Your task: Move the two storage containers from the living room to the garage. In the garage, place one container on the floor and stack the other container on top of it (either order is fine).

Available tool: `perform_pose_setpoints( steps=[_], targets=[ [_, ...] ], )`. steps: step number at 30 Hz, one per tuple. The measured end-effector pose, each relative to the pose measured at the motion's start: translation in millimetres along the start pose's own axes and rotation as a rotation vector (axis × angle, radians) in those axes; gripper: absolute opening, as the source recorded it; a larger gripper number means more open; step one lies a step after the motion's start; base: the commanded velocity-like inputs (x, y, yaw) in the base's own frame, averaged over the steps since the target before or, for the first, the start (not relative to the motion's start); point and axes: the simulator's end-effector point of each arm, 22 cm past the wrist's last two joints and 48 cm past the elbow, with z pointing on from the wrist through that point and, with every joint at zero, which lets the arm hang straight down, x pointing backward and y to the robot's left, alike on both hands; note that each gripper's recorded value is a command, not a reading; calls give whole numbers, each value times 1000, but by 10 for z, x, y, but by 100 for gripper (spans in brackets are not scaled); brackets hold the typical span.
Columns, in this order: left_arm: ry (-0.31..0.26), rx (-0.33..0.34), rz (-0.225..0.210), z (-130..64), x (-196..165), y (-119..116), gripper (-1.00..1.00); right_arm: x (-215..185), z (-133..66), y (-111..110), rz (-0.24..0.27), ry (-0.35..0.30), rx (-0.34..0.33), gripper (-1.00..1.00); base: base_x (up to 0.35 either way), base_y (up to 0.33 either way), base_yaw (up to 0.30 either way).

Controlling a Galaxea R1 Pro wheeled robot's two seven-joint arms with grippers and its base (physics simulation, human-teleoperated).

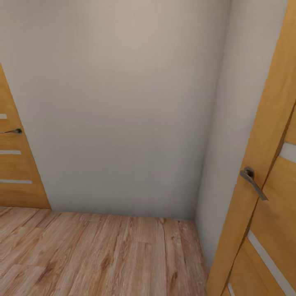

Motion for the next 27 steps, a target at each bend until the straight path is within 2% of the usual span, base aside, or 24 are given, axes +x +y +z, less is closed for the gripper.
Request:
perform_pose_setpoints(
  steps=[16, 23, 27],
  targets=[
    [0, -1, 1, 0, 1, 7, 100, -5, 0, -4, 0, -2, 1, 100, 321, 0, 262],
    [3, -1, -5, 0, 9, 11, 100, 5, 0, 19, -1, 4, -4, 100, 323, 0, 68],
    [2, -2, -15, 0, 8, 12, 100, -6, 0, 11, 2, 0, 0, 100, 323, 0, 197]
  ],
)
